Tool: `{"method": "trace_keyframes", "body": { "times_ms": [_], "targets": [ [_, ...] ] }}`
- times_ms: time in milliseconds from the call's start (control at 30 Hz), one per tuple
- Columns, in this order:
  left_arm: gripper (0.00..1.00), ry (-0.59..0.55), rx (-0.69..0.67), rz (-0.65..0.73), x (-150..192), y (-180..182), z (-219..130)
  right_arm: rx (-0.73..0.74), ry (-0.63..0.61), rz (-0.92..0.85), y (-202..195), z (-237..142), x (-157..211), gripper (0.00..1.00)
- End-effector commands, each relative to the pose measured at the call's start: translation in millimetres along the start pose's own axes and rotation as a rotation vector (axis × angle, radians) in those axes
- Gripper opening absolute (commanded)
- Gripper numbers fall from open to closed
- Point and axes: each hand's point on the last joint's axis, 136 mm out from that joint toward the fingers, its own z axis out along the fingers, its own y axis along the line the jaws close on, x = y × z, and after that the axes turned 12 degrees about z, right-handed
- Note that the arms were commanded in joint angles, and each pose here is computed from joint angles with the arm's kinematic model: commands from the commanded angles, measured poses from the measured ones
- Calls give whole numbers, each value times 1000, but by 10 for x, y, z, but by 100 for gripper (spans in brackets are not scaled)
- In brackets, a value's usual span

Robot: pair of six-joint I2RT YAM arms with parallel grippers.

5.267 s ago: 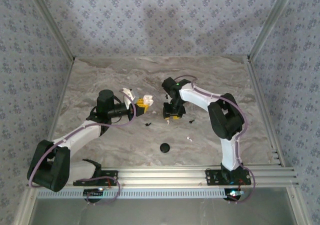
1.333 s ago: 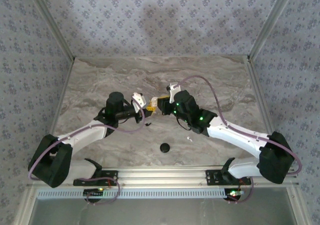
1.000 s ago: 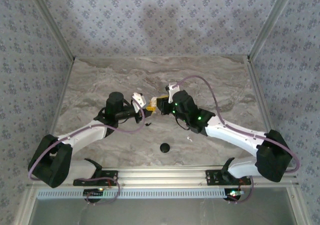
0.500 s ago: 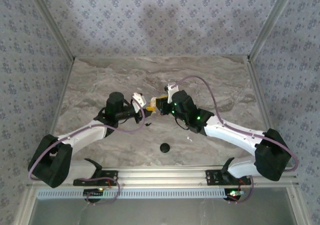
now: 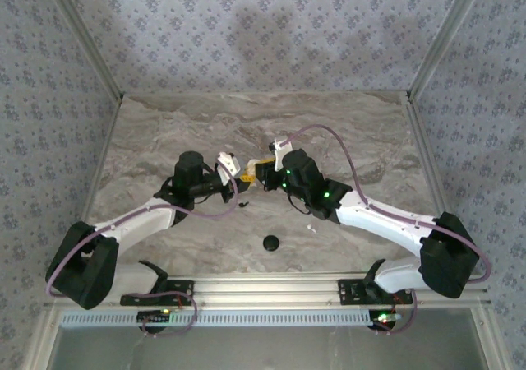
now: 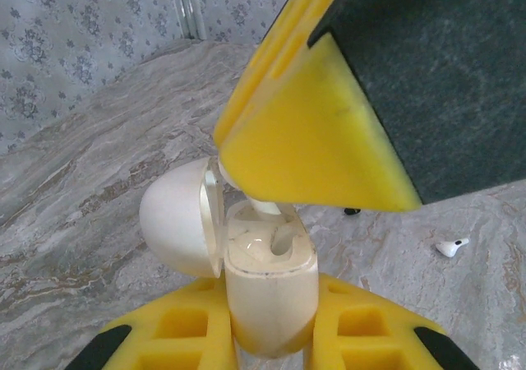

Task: Insert the wireless bluetooth earbuds into the charging case

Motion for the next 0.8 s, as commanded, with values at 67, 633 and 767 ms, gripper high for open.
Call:
{"method": "trace_keyframes", "body": {
  "times_ms": [67,633,767],
  "targets": [
    [15,-69,-26,66,-288,80,-38,-58,21,12,183,49,-17,21],
    [15,-78,-31,78,-301,69,-58,-53,32,45,180,60,-40,25],
    [15,-81,-39,77,-303,78,-63,-56,34,53,183,58,-43,29]
  ]
}}
